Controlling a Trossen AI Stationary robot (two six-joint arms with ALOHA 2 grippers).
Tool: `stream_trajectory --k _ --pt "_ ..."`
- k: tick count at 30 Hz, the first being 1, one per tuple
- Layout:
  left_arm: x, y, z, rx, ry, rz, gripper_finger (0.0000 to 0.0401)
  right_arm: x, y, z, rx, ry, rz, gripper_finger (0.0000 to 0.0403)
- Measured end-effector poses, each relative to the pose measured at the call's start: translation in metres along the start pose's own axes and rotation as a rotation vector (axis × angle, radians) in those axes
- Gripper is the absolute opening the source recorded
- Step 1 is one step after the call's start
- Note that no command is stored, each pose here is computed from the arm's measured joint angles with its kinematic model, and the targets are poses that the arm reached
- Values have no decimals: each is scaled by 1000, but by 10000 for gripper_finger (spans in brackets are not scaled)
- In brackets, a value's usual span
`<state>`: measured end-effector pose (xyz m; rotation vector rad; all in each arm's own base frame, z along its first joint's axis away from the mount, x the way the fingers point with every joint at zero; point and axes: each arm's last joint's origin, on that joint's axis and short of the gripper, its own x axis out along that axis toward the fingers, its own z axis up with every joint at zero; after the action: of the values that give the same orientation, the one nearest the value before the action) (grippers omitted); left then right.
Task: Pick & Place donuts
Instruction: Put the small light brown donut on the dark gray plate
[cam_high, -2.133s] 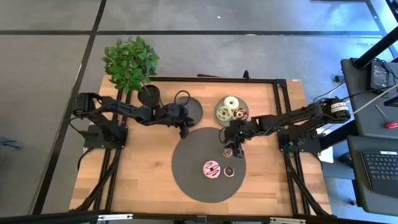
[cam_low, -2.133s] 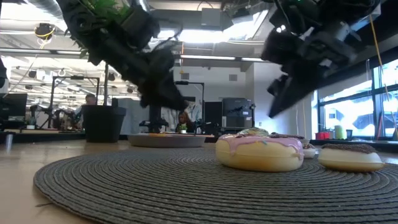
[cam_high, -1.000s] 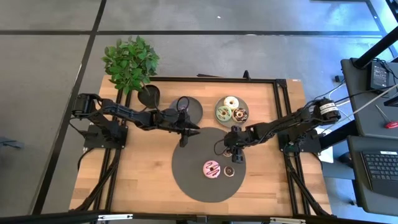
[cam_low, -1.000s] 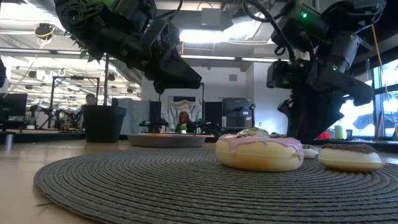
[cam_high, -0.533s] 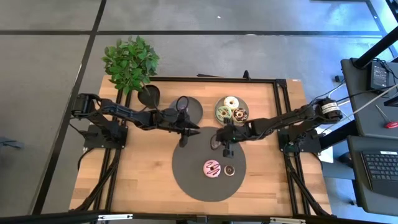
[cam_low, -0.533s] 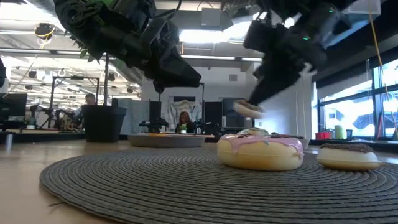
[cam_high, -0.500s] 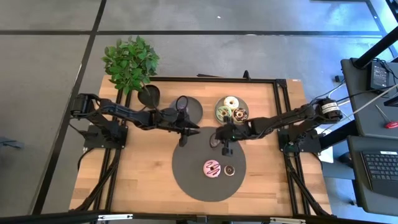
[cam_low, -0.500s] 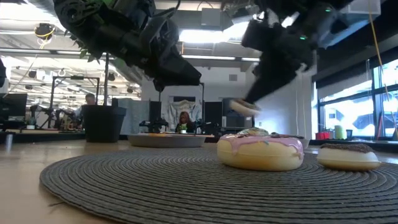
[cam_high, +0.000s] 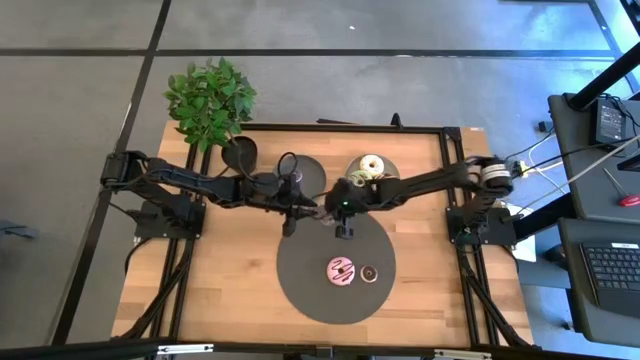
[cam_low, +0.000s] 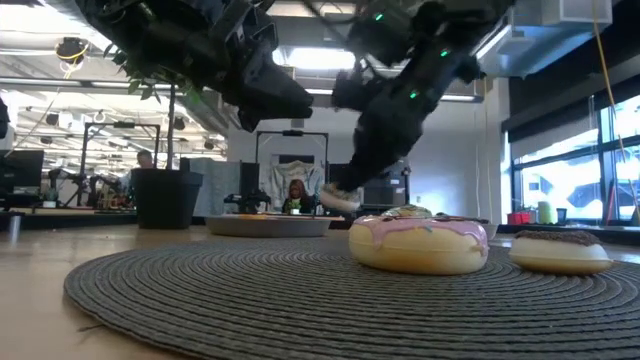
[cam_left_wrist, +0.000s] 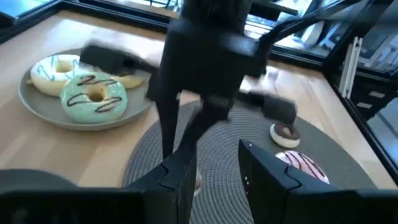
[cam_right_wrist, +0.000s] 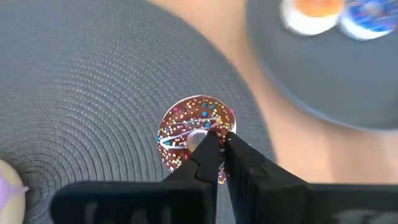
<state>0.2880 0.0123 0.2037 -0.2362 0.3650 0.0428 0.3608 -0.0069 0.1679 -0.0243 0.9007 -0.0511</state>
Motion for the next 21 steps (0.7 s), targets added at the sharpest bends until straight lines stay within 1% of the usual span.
stream_trajectory --k 4,8,13,17,21 --pt "0 0 -1 -1 15 5 114 23 1 5 -41 35 14 34" --pt "0 1 -3 -2 30 10 115 35 1 9 -68 63 17 36" --pt "0 1 -5 -2 49 12 114 37 1 9 -129 69 16 36" --pt "0 1 -5 -3 53 16 112 38 1 9 -147 70 14 37" --pt "0 1 -5 -3 53 17 114 38 1 9 -149 70 14 53"
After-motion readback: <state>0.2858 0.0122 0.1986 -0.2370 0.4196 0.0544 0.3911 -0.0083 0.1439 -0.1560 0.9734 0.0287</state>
